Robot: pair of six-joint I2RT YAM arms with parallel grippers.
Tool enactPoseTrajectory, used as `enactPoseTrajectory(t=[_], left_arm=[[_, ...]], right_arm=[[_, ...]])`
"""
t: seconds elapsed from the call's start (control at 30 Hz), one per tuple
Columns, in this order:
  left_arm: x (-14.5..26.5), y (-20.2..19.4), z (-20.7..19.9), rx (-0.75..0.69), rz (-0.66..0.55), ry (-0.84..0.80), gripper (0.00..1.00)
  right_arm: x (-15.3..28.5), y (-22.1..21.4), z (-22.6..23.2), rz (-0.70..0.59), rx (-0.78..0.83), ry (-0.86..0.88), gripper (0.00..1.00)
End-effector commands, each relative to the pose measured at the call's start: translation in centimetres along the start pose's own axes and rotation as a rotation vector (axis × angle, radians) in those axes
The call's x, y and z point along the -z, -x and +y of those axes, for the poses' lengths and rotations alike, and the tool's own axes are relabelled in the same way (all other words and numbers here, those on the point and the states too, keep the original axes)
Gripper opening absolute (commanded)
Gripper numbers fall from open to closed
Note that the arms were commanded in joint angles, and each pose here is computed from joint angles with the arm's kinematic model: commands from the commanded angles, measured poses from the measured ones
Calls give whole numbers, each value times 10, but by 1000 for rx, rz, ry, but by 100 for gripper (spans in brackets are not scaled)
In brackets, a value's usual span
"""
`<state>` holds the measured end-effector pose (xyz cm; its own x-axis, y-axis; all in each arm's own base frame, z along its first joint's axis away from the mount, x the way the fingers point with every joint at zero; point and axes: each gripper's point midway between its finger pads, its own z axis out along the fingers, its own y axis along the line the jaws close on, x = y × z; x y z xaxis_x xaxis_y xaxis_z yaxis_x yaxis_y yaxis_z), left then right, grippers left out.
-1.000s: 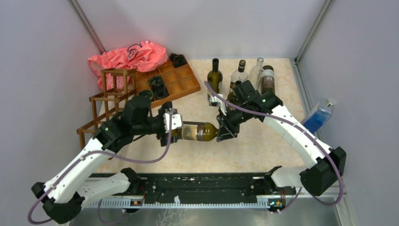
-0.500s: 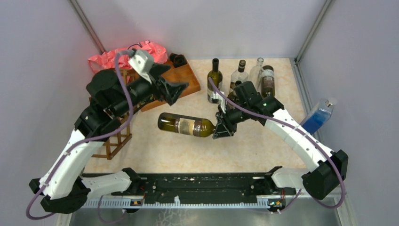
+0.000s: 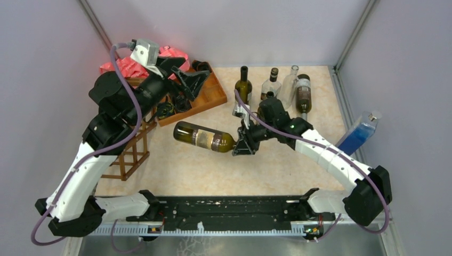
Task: Put the wine bottle on the wine rack
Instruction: Place the wine bottle in the wine rack.
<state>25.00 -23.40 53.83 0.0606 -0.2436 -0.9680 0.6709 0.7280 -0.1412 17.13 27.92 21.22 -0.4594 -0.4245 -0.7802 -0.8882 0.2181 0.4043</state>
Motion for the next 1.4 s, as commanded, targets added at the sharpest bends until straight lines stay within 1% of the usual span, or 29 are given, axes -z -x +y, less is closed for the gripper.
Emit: enactPoseTrajectory(t=[0.0,0.2,0.47,0.7,1.1,1.37], left_arm=[[13,11,10,-6,-31,62,99],[11,9,11,-23,-17,64,99],[9,10,13,-35,-7,75,99],[9,0,20,-44,21,107,99],[17,-9,32,-60,38,165,99],[17,4,32,-82,22,169,99]], right_arm=[[1,55,23,-220,173,47,0],[-23,54,22,-260,188,44,0],[-53,63,16,-345,204,46,0],[-77,70,16,-396,220,68,0],[-108,67,11,-401,206,80,0],[-122,60,15,-410,215,90,0]])
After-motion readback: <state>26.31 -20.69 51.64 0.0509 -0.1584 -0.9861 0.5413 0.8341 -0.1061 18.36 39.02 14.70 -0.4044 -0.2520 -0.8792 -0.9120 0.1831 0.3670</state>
